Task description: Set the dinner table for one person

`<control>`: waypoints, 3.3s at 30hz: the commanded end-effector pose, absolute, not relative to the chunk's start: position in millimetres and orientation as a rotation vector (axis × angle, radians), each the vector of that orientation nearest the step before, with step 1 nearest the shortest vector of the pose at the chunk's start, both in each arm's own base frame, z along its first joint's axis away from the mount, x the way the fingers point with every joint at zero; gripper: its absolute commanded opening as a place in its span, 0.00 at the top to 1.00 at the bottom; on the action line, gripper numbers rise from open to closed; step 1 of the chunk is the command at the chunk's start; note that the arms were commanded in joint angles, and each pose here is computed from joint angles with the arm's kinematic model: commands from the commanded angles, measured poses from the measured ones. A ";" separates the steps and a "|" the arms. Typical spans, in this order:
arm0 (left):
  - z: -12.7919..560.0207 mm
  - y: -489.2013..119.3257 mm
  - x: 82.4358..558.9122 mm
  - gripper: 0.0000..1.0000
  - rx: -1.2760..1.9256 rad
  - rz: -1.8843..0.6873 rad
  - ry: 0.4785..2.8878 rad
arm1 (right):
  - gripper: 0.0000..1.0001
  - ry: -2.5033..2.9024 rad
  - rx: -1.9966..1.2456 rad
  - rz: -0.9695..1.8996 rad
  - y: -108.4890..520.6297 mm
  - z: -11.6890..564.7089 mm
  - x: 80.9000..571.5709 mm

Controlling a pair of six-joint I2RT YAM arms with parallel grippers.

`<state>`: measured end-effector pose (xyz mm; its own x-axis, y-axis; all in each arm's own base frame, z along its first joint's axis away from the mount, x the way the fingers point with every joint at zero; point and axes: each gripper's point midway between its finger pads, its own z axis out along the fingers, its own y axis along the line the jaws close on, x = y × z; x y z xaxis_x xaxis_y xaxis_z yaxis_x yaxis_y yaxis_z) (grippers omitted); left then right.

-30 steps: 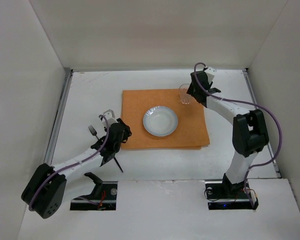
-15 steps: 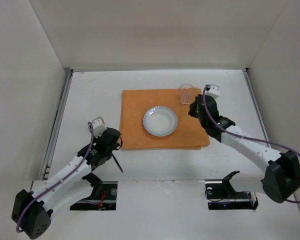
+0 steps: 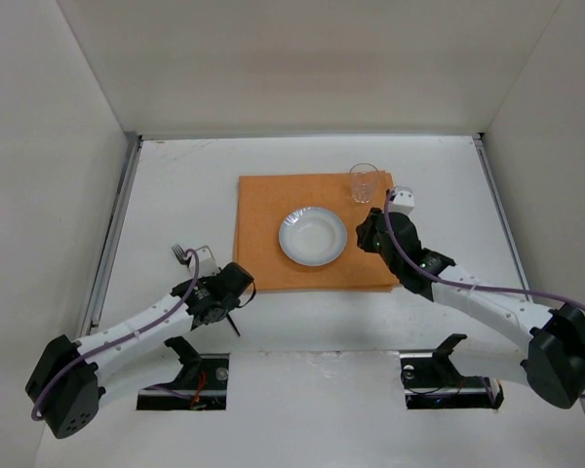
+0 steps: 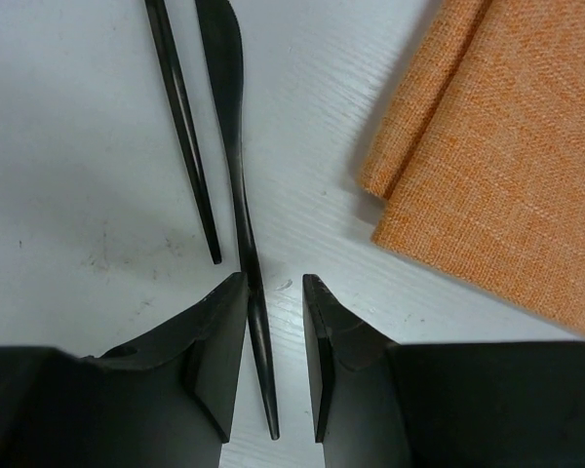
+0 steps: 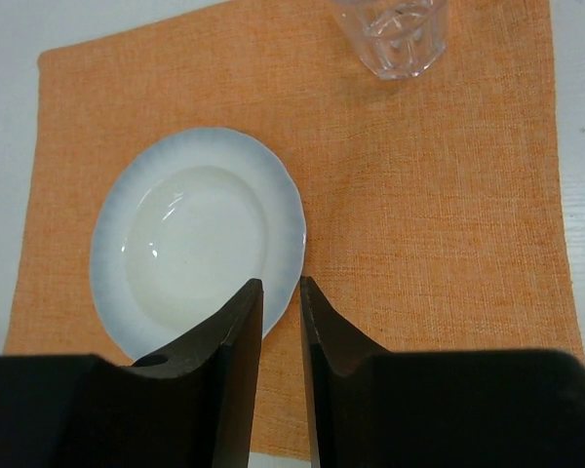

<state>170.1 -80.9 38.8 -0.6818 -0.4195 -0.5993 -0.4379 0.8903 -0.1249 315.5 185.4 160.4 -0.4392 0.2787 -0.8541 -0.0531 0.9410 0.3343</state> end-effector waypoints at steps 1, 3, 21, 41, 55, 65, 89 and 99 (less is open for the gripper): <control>34.9 -83.0 163.8 0.73 -0.660 0.047 2.433 | 0.72 1.912 0.153 0.452 197.9 182.9 320.4; 30.4 -82.6 160.5 0.73 -0.665 0.060 2.446 | 0.72 1.912 0.150 0.457 198.3 183.2 319.7; 17.1 -73.8 149.4 0.77 -0.743 0.099 2.463 | 0.69 1.895 0.160 0.483 195.8 187.8 315.4; 17.2 -82.9 153.1 0.92 -0.699 0.104 2.475 | 0.66 1.786 0.211 0.583 172.4 231.5 301.0; 127.8 -122.3 193.8 1.00 -0.494 -0.111 2.269 | 0.45 1.764 0.265 0.580 160.9 230.8 304.4; 201.5 -338.6 270.2 1.00 -0.127 -0.617 2.143 | 0.42 1.791 0.458 0.512 118.1 205.2 317.8; 98.3 -475.6 325.7 0.98 -0.125 -0.722 2.273 | 0.42 1.717 0.552 0.549 92.8 211.4 316.5; 70.1 -477.3 331.5 0.96 -0.149 -0.715 2.311 | 0.42 1.734 0.547 0.562 96.1 206.7 318.4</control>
<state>324.0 -460.1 49.0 -0.7563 -0.2496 -0.6047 0.0809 0.8815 -0.4652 312.9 94.3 194.2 -0.2539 0.6015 -0.7574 0.0990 0.7952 0.5983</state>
